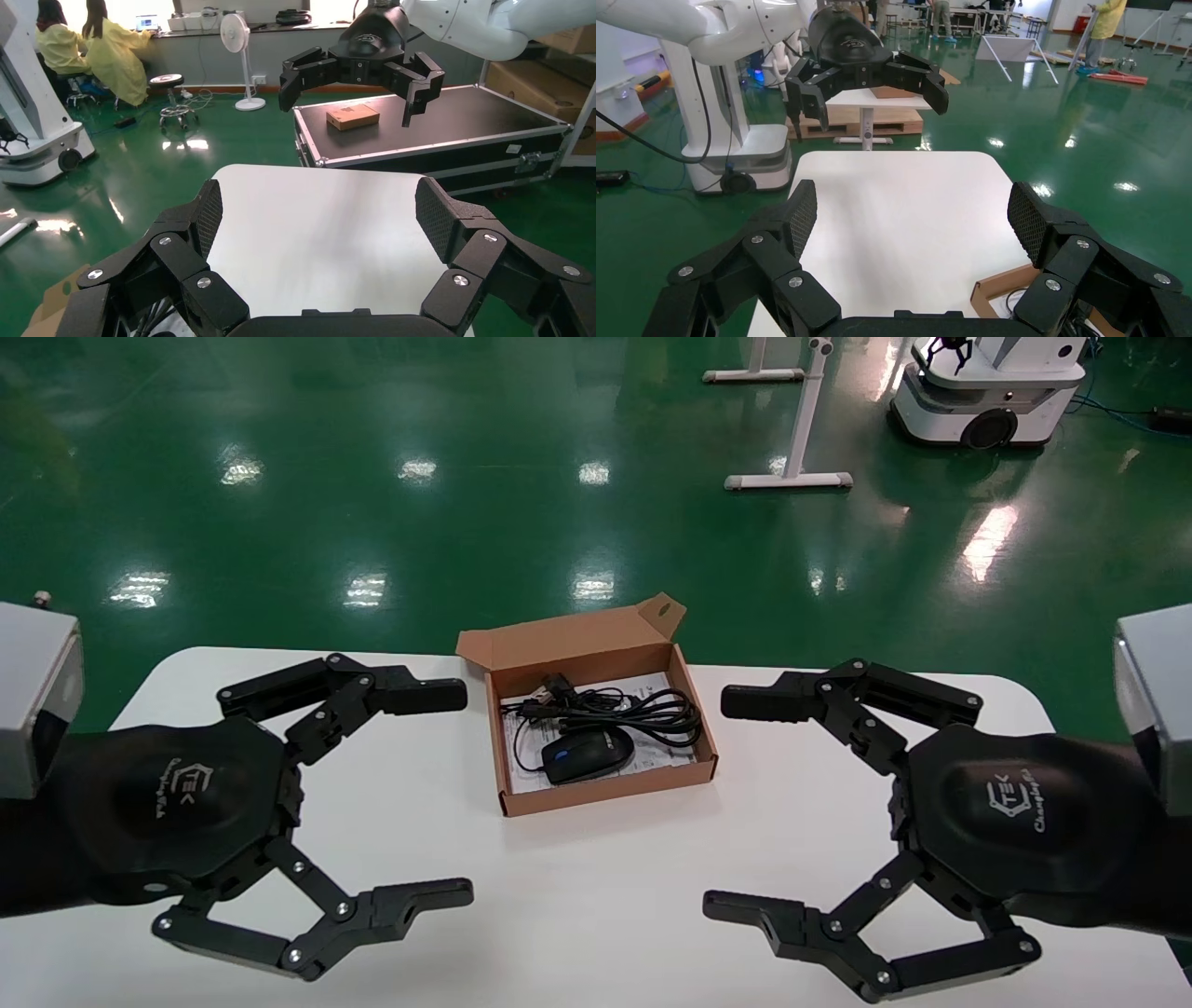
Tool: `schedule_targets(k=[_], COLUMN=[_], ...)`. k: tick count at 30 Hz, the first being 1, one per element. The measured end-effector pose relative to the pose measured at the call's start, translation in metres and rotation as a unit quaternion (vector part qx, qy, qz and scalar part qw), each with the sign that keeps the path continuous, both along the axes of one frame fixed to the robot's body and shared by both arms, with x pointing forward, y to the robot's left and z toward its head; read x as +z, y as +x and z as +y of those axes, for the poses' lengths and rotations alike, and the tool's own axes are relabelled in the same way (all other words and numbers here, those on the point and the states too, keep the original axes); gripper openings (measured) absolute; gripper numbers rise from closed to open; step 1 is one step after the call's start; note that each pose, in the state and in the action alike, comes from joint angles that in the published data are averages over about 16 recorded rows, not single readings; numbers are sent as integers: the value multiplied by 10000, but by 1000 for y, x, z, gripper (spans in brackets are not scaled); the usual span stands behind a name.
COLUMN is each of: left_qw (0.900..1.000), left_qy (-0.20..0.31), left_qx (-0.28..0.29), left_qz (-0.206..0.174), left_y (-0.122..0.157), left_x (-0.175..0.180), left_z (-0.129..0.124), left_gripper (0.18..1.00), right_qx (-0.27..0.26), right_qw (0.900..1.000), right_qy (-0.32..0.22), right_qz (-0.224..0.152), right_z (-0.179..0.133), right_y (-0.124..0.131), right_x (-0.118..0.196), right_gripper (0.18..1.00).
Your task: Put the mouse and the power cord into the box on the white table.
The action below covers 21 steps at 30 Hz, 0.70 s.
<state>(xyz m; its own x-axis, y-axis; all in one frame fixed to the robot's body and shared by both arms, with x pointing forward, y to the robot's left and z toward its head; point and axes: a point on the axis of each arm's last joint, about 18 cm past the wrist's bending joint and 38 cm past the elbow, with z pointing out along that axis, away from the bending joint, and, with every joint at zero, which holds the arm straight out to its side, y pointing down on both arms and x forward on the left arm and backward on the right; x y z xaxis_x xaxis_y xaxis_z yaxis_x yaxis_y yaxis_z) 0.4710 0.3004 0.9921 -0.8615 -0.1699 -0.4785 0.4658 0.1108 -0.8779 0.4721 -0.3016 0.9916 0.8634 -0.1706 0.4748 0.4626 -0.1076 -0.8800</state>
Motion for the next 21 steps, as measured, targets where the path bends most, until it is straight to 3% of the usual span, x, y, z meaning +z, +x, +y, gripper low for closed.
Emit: schedule_targets(k=[21], left_qw=[10000], left_qy=[-13], left_qx=[35], left_qz=[5], left_y=[4], left_x=[0], left_z=[0], left_gripper=[1000], right_qx=[-40], right_qw=[10000], right_qy=[-2], right_qz=[-14], right_z=[-1], right_y=[3], right_x=[0], right_gripper=[1001])
